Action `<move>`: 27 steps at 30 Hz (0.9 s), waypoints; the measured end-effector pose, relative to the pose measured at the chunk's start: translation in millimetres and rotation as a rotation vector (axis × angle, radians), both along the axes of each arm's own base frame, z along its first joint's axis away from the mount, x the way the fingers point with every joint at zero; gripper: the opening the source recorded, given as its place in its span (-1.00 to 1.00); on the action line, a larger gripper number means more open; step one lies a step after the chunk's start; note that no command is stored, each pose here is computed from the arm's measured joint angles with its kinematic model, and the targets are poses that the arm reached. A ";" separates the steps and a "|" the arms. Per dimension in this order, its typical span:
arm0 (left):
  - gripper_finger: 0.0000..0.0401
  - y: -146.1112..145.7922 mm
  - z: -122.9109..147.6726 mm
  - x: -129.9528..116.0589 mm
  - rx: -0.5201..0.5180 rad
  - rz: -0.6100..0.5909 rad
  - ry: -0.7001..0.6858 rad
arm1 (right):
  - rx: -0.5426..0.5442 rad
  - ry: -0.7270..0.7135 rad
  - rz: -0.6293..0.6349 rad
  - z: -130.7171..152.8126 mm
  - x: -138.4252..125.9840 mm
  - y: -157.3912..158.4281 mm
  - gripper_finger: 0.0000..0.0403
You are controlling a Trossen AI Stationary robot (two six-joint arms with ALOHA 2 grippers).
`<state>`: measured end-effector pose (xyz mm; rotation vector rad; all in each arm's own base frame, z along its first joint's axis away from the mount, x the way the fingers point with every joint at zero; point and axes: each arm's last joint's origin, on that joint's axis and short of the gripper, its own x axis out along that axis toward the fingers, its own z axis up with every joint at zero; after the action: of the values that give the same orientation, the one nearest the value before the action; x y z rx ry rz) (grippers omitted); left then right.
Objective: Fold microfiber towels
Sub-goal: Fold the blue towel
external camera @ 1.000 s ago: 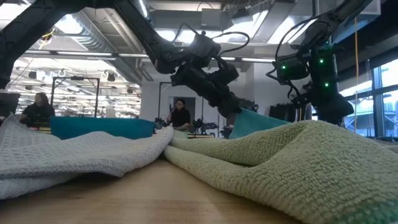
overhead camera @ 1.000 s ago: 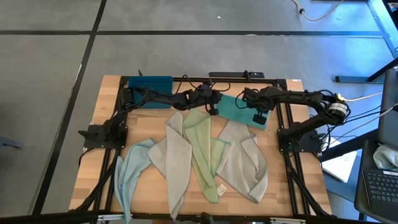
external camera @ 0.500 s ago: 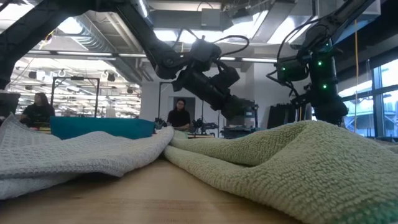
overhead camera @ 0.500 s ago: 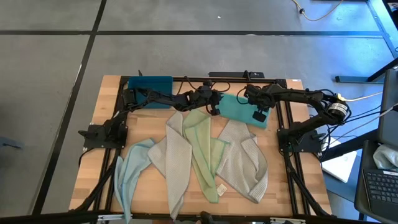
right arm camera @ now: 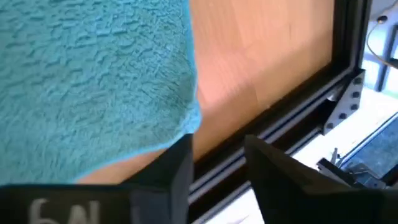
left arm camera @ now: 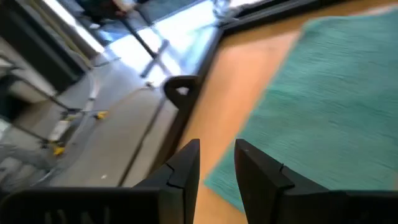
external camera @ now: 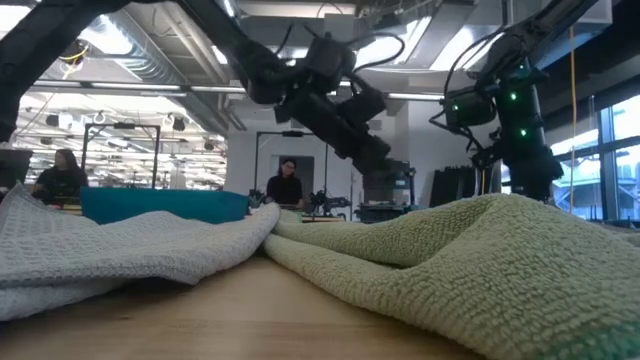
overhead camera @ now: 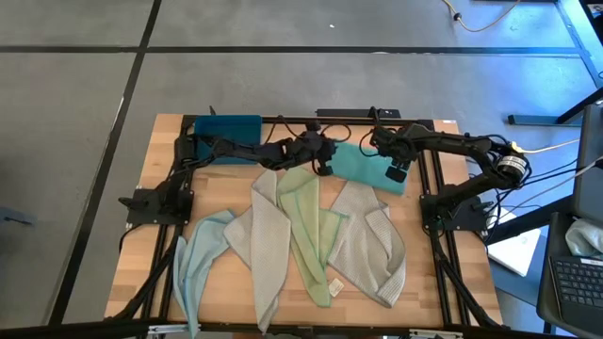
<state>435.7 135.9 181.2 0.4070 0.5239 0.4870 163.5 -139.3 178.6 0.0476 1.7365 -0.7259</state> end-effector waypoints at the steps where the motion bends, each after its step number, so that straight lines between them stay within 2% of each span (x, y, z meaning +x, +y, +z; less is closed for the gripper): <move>1: -0.54 -3.4 1.6 -1.3 -0.021 -0.036 0.023 | 0.044 -0.037 -0.006 3.8 1.8 0.5 -0.23; 6: -0.54 -18.6 -7.5 -6.3 -0.138 -0.195 0.164 | 0.379 -0.365 0.016 18.6 13.0 11.7 -0.21; 8: -0.54 -23.8 -10.9 -7.6 -0.164 -0.244 0.206 | 0.429 -0.391 0.054 18.7 13.3 20.7 -0.21; 11: -0.54 -31.6 -14.5 -8.3 -0.155 -0.304 0.253 | 0.487 -0.346 0.121 15.2 10.0 37.4 -0.21; 15: -0.54 -38.7 -18.7 -8.9 -0.096 -0.411 0.287 | 0.483 -0.347 0.202 15.6 14.8 53.3 -0.22; 19: -0.54 -38.9 -27.0 -8.5 -0.068 -0.500 0.315 | 0.398 -0.287 0.241 15.2 19.5 63.0 -0.24; 24: -0.53 -35.5 -45.3 -6.9 -0.011 -0.501 0.380 | 0.309 -0.235 0.255 9.0 20.2 70.4 -0.23; 27: -0.50 -33.9 -47.2 -4.5 0.017 -0.457 0.368 | 0.287 -0.224 0.263 7.4 21.7 72.9 -0.15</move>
<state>431.2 101.9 134.0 0.6185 0.7562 -0.0284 185.2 -66.3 186.0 0.0920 1.5819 -0.2648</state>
